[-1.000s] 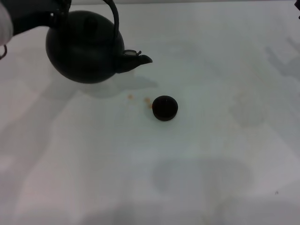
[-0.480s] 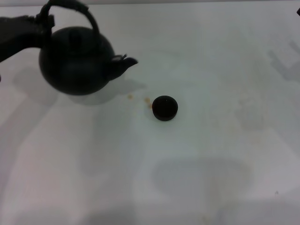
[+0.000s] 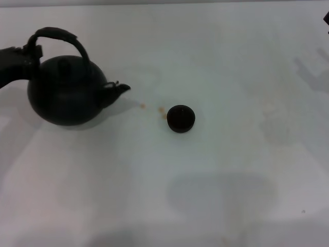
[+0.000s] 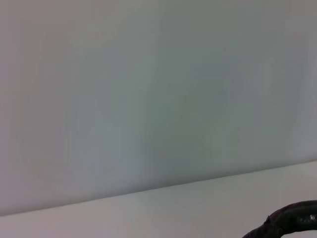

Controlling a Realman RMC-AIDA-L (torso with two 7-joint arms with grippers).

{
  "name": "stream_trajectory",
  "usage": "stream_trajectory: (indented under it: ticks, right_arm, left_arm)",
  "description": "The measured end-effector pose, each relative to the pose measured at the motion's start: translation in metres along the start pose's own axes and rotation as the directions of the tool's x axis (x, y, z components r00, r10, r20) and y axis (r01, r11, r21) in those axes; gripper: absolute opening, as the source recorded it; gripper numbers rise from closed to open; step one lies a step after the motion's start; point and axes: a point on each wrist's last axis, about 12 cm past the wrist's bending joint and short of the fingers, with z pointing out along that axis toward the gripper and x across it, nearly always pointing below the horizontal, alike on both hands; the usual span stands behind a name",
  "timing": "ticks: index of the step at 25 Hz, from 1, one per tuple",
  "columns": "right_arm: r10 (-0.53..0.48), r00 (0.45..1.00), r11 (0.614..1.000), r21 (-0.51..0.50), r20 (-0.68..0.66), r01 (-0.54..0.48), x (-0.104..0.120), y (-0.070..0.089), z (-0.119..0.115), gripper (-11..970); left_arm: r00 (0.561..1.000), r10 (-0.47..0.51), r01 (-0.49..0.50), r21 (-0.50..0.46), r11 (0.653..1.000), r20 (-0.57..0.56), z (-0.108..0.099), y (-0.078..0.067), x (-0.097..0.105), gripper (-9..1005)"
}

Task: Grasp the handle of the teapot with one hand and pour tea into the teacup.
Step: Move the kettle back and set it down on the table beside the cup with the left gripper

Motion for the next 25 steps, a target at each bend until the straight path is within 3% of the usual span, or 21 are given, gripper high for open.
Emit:
stream_trajectory:
  ticks: [9, 25]
  right_arm:
    - [0.005, 1.000, 1.000, 0.012, -0.007, -0.005, 0.002, -0.001, -0.006, 816]
    - [0.007, 1.000, 1.000, 0.016, -0.007, -0.007, 0.002, -0.001, -0.005, 816]
  left_arm:
    - [0.999, -0.046, 0.046, -0.017, 0.999, -0.010, -0.001, 0.013, 0.015, 116]
    - [0.999, -0.045, 0.046, 0.051, 0.998, -0.008, 0.018, 0.006, 0.005, 114]
